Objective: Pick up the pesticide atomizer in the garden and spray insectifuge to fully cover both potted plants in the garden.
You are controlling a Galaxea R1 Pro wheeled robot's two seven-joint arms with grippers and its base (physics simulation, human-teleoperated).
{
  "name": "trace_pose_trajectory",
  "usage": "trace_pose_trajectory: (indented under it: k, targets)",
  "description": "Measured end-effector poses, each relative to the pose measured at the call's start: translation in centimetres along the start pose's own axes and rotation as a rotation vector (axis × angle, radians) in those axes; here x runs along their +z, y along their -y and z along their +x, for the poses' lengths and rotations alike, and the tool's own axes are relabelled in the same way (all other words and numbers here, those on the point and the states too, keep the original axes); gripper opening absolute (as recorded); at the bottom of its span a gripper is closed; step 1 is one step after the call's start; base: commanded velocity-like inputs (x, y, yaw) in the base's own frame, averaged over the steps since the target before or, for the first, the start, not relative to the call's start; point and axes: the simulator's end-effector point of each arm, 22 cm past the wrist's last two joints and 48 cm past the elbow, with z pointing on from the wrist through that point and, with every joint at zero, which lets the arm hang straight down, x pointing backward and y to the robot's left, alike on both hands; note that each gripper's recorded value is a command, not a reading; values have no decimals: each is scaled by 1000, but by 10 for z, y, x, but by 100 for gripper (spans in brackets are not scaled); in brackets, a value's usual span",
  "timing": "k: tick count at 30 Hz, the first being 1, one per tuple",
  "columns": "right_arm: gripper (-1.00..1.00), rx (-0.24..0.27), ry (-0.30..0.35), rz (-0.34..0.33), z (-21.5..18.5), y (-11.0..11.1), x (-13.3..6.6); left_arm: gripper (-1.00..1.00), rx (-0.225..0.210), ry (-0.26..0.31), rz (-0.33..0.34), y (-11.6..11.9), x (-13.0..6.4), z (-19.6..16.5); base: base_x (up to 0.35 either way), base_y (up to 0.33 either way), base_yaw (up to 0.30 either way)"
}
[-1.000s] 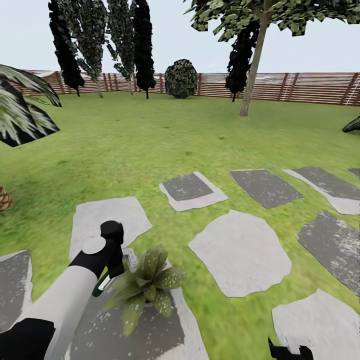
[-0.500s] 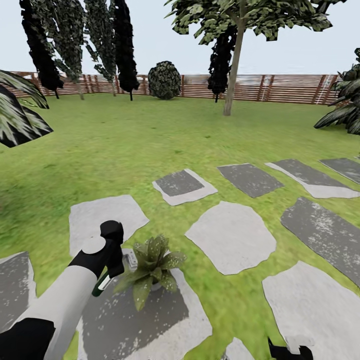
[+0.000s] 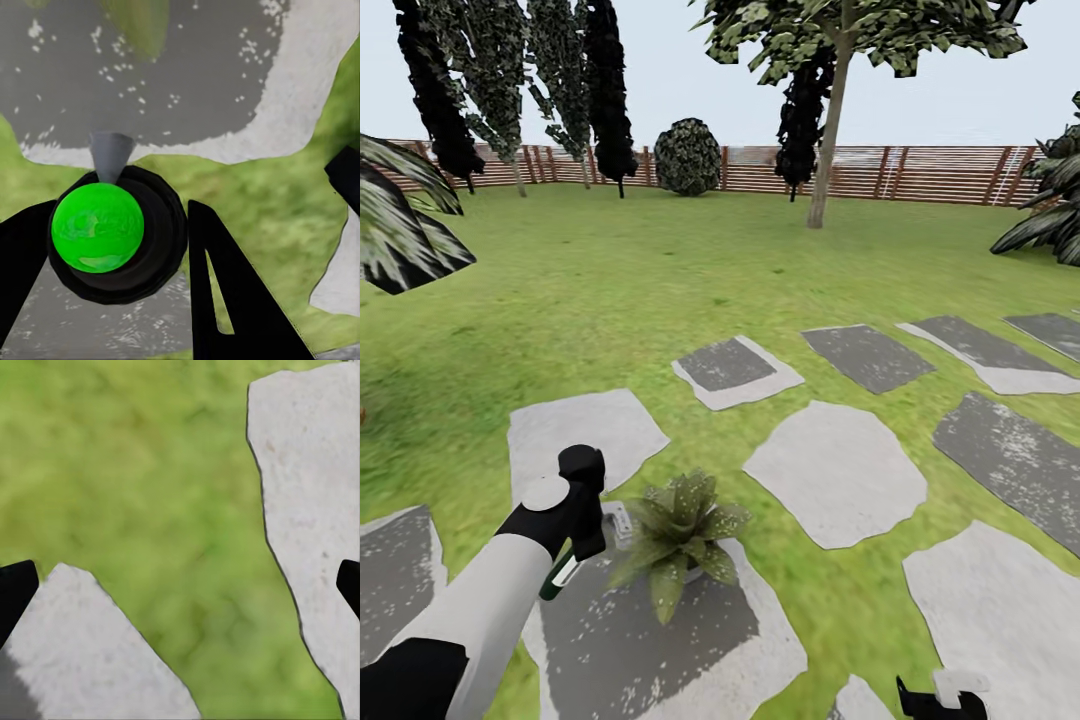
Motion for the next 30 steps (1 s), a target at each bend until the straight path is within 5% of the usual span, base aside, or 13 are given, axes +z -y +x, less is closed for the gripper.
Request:
trace_pose_trajectory:
  k: [12, 20, 30]
  targets:
    - [100, 1, 0, 0, 0, 0, 0, -100, 19, -20, 79, 39, 34, 5, 65, 99, -116]
    - [100, 1, 0, -2, 0, -2, 0, -100, 11, -26, 86, 41, 38, 10, -49, 51, -242]
    - [100, 0, 0, -3, 0, -2, 0, -100, 10, -22, 90, 43, 38, 8, -34, 292, -149]
